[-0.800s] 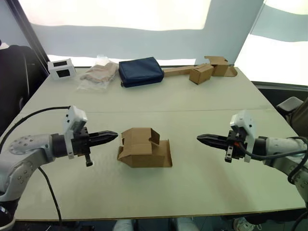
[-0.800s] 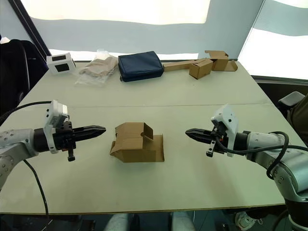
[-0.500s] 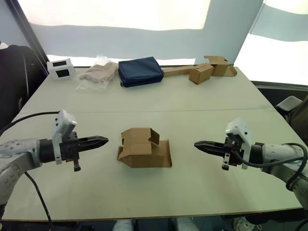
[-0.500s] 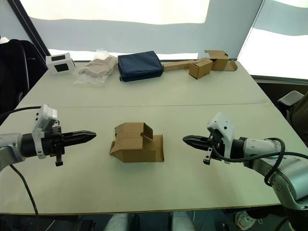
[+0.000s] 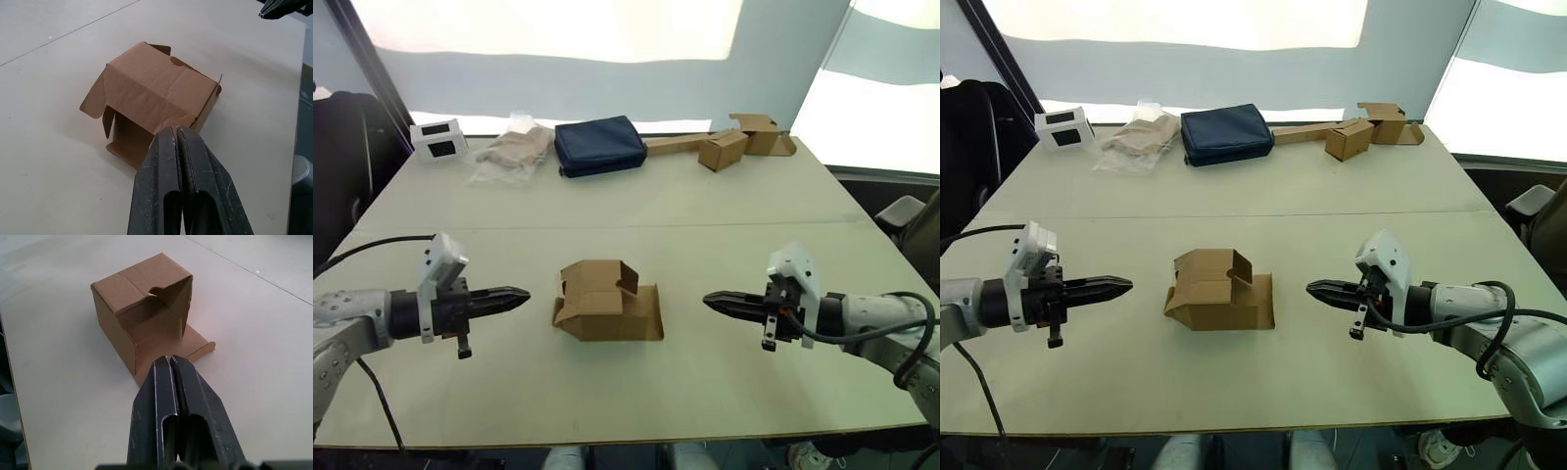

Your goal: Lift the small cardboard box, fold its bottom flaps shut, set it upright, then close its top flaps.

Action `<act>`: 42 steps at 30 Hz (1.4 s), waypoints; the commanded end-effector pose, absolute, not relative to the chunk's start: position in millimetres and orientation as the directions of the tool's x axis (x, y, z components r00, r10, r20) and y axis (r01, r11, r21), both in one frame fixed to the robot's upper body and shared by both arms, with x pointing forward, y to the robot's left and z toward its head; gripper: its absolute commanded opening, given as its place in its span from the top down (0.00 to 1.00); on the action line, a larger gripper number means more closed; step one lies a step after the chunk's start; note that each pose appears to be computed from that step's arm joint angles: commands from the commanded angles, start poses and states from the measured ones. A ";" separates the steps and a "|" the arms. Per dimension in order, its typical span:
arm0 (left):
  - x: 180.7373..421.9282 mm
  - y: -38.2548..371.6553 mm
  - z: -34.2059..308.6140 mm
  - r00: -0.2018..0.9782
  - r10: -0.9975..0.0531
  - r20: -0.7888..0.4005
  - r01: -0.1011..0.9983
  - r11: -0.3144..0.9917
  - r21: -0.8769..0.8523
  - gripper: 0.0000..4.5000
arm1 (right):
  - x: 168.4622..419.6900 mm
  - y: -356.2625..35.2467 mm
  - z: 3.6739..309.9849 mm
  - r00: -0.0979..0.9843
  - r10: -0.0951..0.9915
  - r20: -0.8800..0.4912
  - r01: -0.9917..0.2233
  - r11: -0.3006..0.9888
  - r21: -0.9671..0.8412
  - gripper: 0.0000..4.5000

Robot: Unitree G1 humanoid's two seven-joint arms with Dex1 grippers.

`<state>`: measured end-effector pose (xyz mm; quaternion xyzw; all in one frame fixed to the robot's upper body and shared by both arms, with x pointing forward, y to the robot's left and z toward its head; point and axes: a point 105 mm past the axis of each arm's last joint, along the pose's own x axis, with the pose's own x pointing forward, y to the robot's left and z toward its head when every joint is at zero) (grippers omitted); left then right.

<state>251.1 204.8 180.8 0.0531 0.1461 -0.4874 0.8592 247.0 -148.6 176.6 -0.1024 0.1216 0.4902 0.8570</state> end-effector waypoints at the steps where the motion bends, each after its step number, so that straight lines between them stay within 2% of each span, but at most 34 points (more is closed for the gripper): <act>1: 256.8 205.4 185.8 0.475 -0.824 -0.308 0.862 0.506 -0.023 0.98 | 243.8 -140.4 187.8 0.491 0.827 -0.275 -0.870 0.482 -0.101 1.00; 11: 280.7 202.3 186.8 0.433 -0.846 -0.310 0.880 0.471 -0.057 0.98 | 237.8 -136.7 188.1 0.514 0.812 -0.277 -0.857 0.497 -0.133 1.00; 14: 283.4 201.1 184.9 0.405 -0.858 -0.316 0.881 0.458 -0.115 0.98 | 236.1 -134.1 190.3 0.513 0.816 -0.265 -0.858 0.497 -0.130 1.00; 16: 286.4 201.1 179.9 0.389 -0.867 -0.312 0.863 0.462 -0.207 0.87 | 236.6 -133.5 189.5 0.511 0.816 -0.269 -0.859 0.494 -0.132 1.00; 17: 287.2 199.9 179.9 0.378 -0.885 -0.272 0.839 0.452 -0.302 0.85 | 236.7 -133.3 189.5 0.511 0.816 -0.269 -0.859 0.494 -0.134 1.00; 21: 292.4 195.9 171.5 0.364 -0.909 -0.203 0.718 0.412 -0.560 0.49 | 243.3 -133.8 190.6 0.522 0.811 -0.265 -0.853 0.500 -0.150 1.00; 23: 293.6 194.6 162.7 0.361 -0.912 -0.193 0.636 0.392 -0.665 0.35 | 244.8 -133.3 191.4 0.524 0.810 -0.262 -0.852 0.501 -0.154 1.00; 24: 297.3 194.0 159.3 0.372 -0.912 -0.175 0.579 0.375 -0.724 0.31 | 245.1 -133.2 191.3 0.524 0.810 -0.262 -0.851 0.501 -0.156 1.00; 27: 305.5 190.1 153.9 0.393 -0.909 -0.138 0.459 0.324 -0.827 0.03 | 245.4 -134.0 189.8 0.529 0.806 -0.266 -0.848 0.504 -0.162 1.00; 29: 307.6 186.0 150.2 0.393 -0.911 -0.127 0.416 0.299 -0.859 0.01 | 245.0 -135.3 189.1 0.538 0.800 -0.267 -0.843 0.512 -0.165 1.00; 34: 311.5 173.1 144.8 0.383 -0.917 -0.115 0.390 0.273 -0.879 0.01 | 243.5 -136.5 188.4 0.550 0.791 -0.266 -0.835 0.525 -0.166 1.00; 36: 311.0 166.6 140.6 0.354 -0.924 -0.145 0.377 0.283 -0.882 0.01 | 243.2 -136.6 187.9 0.552 0.790 -0.268 -0.834 0.526 -0.166 1.00; 42: 318.7 153.2 138.4 0.353 -0.929 -0.109 0.377 0.248 -0.892 0.01 | 244.3 -136.7 189.7 0.557 0.787 -0.267 -0.831 0.529 -0.173 1.00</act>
